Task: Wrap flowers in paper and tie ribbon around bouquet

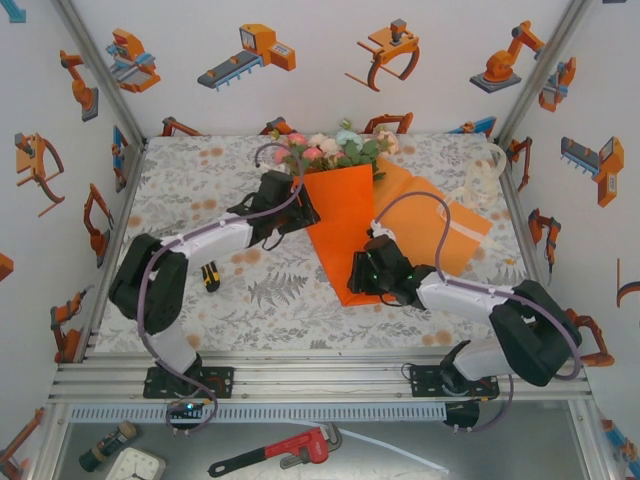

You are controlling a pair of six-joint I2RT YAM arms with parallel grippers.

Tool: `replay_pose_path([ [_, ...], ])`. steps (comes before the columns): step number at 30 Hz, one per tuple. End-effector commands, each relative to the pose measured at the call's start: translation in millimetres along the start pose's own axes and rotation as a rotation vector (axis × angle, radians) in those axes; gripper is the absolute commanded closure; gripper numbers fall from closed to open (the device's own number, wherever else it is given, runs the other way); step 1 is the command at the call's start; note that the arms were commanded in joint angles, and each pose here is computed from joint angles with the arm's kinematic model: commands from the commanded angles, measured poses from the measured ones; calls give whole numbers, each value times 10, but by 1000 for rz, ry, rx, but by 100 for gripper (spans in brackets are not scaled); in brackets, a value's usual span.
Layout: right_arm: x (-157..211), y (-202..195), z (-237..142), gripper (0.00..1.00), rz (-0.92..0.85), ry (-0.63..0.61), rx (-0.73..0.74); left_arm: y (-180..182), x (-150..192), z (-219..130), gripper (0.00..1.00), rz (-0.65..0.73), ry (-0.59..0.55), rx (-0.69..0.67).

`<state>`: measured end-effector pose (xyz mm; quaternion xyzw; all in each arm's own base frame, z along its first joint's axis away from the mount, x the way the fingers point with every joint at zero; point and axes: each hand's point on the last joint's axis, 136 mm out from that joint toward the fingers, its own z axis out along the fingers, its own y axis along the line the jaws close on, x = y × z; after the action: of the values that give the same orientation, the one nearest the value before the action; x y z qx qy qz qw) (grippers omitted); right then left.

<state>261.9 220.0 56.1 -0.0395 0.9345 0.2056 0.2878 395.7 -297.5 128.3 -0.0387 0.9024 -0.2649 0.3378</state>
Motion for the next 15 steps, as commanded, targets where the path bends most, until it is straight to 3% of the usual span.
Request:
replay_pose_path([
  [1, -151, -15, -265, 49, 35, -36, 36, -248, 48, 143, 48, 13, 36, 58],
  [5, -303, -252, -718, 48, 56, -147, 151, -207, 91, 371, 53, 4, 52, 27],
  [8, -446, -215, -1079, 46, 12, -225, 147, -170, 108, 482, 54, 0, 62, -1],
  [12, -594, 459, -1225, 46, -71, -282, -122, -78, 109, 560, 54, -9, 60, -45],
  [15, -584, 894, -969, 48, -48, -202, -284, 32, 37, 561, 53, -22, 36, -107],
])
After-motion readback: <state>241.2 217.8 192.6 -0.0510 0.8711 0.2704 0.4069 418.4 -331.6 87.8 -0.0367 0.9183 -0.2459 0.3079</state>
